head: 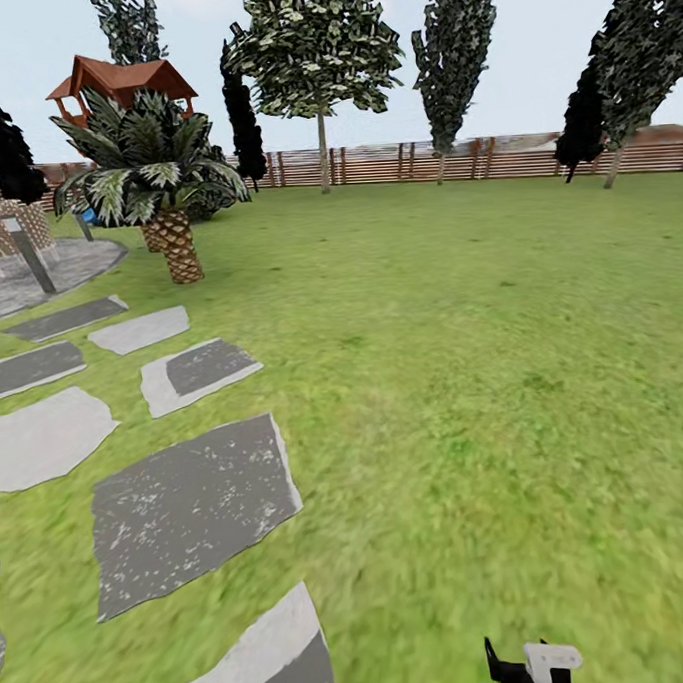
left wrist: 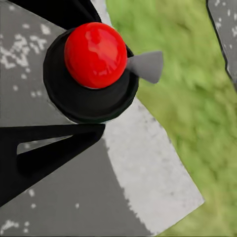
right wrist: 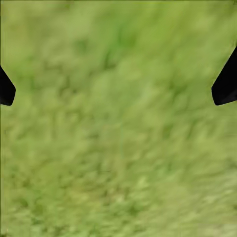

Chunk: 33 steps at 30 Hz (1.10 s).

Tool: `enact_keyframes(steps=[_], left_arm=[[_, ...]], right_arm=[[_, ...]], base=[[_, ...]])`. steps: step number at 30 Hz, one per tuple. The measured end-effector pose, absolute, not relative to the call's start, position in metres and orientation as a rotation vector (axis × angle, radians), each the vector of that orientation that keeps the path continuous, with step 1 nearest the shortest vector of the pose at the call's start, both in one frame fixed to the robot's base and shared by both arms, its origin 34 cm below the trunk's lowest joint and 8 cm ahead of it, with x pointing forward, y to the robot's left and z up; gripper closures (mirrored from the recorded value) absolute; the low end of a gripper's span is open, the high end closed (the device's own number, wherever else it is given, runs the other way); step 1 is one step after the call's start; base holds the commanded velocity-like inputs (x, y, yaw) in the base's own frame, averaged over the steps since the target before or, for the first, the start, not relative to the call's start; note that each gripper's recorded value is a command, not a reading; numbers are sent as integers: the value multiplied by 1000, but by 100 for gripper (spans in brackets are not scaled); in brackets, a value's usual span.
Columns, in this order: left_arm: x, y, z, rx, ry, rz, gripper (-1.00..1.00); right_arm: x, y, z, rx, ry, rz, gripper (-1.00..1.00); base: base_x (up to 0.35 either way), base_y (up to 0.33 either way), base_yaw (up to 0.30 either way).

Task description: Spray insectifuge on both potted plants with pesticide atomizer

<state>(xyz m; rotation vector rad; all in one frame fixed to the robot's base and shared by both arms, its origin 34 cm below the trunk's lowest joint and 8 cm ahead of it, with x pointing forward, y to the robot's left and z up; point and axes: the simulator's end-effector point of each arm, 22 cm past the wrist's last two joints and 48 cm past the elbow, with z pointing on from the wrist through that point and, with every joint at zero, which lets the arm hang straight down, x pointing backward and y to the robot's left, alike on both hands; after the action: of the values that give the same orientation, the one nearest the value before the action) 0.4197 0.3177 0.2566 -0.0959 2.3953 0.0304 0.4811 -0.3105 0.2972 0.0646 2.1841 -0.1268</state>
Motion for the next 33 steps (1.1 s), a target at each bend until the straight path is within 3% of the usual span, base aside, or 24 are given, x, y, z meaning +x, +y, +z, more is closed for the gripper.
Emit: enact_keyframes(steps=[14,33], left_arm=[[417,321,255,-96,2399,37,100],[415,321,255,-95,2399,38,100]], right_arm=[[480,-308,295,67,2189,-123,-100],[480,-315,296,47,2189,-133,-100]], base=[[340,1,272],[340,0,12]])
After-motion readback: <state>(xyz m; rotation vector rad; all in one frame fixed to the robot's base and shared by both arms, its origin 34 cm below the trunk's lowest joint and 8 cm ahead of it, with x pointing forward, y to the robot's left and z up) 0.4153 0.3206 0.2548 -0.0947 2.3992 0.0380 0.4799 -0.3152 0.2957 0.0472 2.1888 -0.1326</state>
